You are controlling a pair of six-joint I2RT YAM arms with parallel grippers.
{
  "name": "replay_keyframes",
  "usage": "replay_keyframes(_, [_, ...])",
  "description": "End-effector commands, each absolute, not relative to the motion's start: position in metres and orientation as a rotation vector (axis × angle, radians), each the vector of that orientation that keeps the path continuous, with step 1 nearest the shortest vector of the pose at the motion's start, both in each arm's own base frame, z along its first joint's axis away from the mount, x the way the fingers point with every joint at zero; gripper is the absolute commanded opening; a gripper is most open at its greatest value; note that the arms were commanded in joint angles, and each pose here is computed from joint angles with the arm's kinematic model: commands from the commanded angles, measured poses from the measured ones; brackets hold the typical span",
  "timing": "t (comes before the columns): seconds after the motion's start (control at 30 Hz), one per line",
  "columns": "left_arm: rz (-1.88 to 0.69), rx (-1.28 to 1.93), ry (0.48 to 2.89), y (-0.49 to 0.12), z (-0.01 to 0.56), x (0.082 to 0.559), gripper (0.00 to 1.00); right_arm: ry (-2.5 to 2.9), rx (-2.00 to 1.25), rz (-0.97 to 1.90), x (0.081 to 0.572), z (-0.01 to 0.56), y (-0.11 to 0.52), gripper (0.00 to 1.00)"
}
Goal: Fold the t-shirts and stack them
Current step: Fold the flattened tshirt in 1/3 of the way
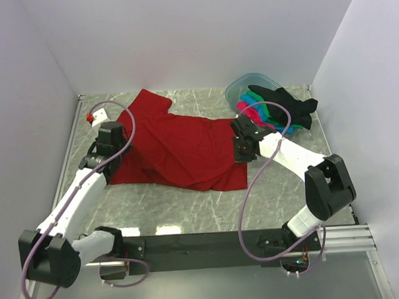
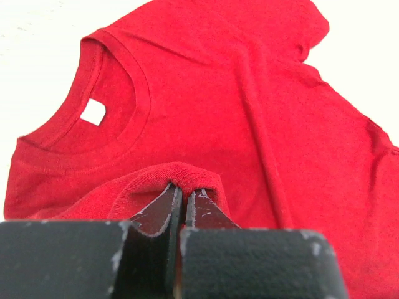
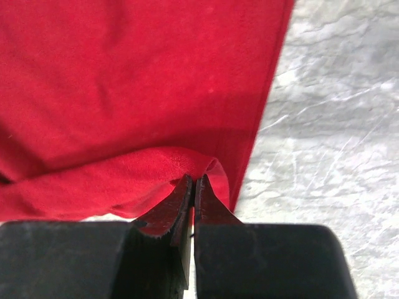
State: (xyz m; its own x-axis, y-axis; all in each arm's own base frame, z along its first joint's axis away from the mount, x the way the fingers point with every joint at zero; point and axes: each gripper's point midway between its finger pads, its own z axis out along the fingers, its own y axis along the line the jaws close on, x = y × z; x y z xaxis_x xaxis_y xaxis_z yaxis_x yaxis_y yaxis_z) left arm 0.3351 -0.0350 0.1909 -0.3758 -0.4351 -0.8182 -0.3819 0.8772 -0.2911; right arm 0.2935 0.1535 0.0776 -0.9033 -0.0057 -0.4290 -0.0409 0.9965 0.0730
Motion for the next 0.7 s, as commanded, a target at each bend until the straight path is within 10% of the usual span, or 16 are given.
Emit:
replay_keyframes(0.0, [-0.135,-0.542,1.942,-0.037,0.216,0.362,0.01,2.664,-0.027,0.121,0.313,0.084,0.150,0.00])
replay_keyframes(0.67, [-0.085,-0.515,2.030,-0.023,0.179,0.448,0.05,2.678,0.020,0.121,0.343,0.076,0.139,0.00])
